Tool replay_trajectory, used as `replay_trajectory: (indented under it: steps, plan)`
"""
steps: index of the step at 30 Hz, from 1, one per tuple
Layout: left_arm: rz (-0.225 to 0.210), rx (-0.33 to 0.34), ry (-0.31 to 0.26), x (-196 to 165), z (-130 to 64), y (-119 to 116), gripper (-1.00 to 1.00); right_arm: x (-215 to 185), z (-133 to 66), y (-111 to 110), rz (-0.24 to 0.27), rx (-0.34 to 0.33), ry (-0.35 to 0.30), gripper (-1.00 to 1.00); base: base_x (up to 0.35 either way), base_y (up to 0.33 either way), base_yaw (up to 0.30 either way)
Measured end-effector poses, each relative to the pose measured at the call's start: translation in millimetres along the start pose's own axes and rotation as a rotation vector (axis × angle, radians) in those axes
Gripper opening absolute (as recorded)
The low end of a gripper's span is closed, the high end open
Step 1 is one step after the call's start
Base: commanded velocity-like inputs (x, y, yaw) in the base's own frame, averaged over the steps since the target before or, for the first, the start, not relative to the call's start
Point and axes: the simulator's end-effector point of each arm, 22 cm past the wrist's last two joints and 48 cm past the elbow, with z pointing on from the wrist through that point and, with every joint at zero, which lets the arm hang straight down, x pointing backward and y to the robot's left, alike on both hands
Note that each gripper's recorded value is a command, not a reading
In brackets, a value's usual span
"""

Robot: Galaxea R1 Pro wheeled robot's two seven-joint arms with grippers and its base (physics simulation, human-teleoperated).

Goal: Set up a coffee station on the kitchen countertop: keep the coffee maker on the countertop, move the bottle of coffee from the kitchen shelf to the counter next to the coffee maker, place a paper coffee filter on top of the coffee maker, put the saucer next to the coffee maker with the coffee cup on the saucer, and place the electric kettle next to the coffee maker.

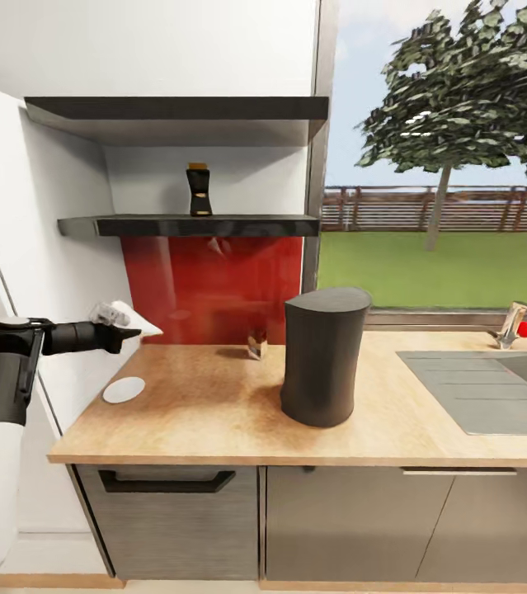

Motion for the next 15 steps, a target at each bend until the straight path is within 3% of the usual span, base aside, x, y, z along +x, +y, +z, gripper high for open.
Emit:
replay_trajectory:
  steps: [10,13,15]
  plan:
    - [0.007,0.008,0.099,-82,19.6,17,-1.0,-1,0.0,0,0.0,0.001,-0.002,1.0,0.0,0.0,0.0]
    - [0.032,0.019,0.128,-99,24.3,13,-1.0,0,0.0,0,0.001,0.002,-0.001,1.0,0.0,0.0,0.0]
    - [0.076,0.026,0.19,-106,31.0,6,-1.0,-1,0.0,-1,0.001,0.002,-0.002,1.0,0.0,0.0,0.0]
